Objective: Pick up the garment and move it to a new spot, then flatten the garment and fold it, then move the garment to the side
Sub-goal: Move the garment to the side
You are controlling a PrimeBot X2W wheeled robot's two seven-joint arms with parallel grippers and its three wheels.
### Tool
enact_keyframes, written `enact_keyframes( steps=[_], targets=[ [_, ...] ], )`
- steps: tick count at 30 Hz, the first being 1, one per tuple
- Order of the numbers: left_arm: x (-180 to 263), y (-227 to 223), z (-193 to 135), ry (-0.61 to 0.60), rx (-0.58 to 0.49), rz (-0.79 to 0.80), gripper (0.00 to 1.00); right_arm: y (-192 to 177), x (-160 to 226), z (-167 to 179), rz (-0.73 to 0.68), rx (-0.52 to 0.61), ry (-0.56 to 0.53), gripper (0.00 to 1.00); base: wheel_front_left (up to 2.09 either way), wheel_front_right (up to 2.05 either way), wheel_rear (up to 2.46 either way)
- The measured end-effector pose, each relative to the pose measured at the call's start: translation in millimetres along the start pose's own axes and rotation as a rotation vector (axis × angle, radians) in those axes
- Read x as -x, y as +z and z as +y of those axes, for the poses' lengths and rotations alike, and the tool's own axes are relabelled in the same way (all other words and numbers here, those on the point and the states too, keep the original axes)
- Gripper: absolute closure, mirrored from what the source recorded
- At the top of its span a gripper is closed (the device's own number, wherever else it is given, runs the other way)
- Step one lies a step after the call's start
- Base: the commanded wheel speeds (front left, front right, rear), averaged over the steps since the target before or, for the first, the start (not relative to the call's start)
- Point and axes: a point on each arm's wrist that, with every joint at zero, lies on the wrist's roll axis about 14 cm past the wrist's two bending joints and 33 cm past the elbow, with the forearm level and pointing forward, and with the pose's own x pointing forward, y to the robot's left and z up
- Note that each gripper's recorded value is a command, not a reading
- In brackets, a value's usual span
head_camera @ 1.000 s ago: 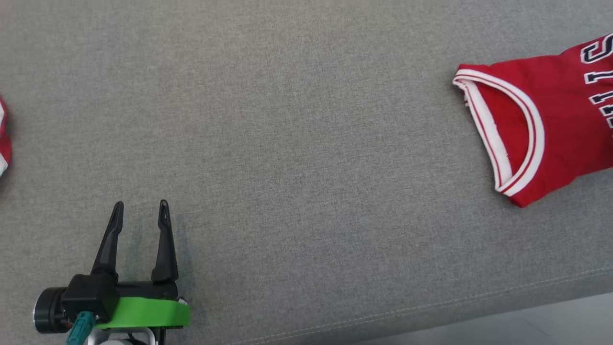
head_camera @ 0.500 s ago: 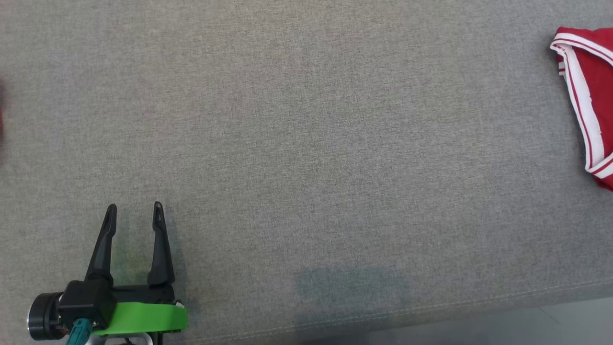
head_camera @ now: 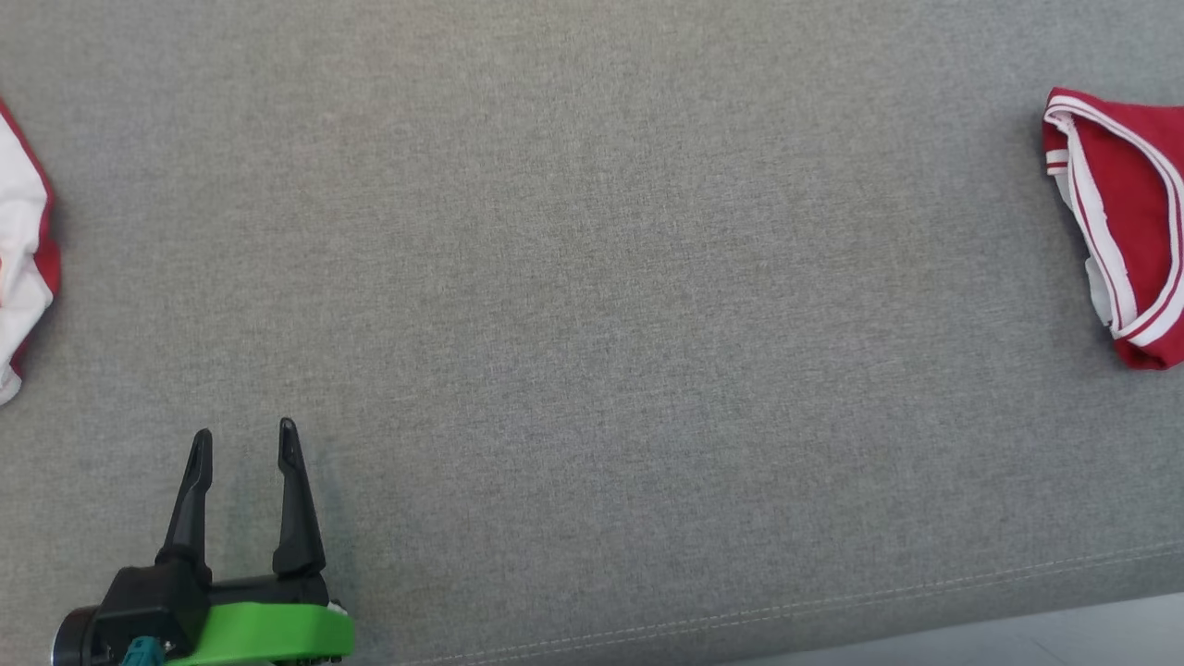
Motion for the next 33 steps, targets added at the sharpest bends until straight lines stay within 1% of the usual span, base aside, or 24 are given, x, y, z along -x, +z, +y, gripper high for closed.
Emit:
enact_keyframes(
  steps=[1, 2, 3, 5, 10, 11, 14, 17, 18, 19, 22, 26, 27, 33],
  targets=[
    [3, 2, 1, 0.005, 0.002, -0.003, 0.00, 16, 4, 5, -0.055, -0.015, 0.016, 0.00, 0.00, 0.00, 0.00],
    [7, 4, 3, 0.010, 0.007, -0.007, 0.00, 26, 11, 9, -0.095, -0.008, 0.034, 0.00, 0.00, 0.00, 0.00],
    [10, 6, 4, 0.018, 0.012, -0.012, 0.00, 34, 21, 11, -0.135, -0.026, 0.039, 0.00, 0.00, 0.00, 0.00],
    [16, 13, 5, 0.023, 0.020, -0.031, 0.00, 41, 44, 16, -0.187, -0.054, 0.046, 0.00, 0.00, 0.00, 0.00],
    [32, 28, 6, 0.028, 0.035, -0.075, 0.00, 44, 109, 39, -0.275, -0.101, 0.056, 0.00, 0.00, 0.00, 0.00],
    [35, 33, 6, 0.028, 0.036, -0.088, 0.00, 44, 122, 46, -0.286, -0.108, 0.055, 0.00, 0.00, 0.00, 0.00],
    [41, 41, 5, 0.023, 0.037, -0.116, 0.00, 40, 158, 74, -0.303, -0.173, 0.059, 0.00, 0.00, 0.00, 0.00],
    [46, 49, 2, 0.007, 0.033, -0.142, 0.00, 37, 185, 89, -0.303, -0.215, 0.053, 0.00, 0.00, 0.00, 0.00],
    [47, 50, 2, 0.001, 0.020, -0.145, 0.00, 36, 191, 96, -0.300, -0.196, 0.067, 0.00, 0.00, 0.00, 0.00],
    [49, 50, 2, -0.002, 0.012, -0.146, 0.00, 34, 197, 104, -0.293, -0.201, 0.079, 0.00, 0.00, 0.00, 0.00],
    [52, 51, 6, 0.005, 0.003, -0.151, 0.00, 24, 209, 131, -0.254, -0.241, 0.123, 0.00, 0.00, 0.00, 0.00],
    [58, 47, 12, 0.016, -0.005, -0.139, 0.00, 8, 218, 155, -0.194, -0.261, 0.174, 0.00, 0.00, 0.00, 0.00],
    [58, 47, 12, 0.016, -0.005, -0.139, 0.00, 8, 218, 155, -0.194, -0.261, 0.174, 0.00, 0.00, 0.00, 0.00],
    [67, 45, 18, 0.029, 0.000, -0.138, 0.00, -27, 237, 177, -0.073, -0.286, 0.213, 0.00, 0.00, 0.00, 0.00]
  ],
)
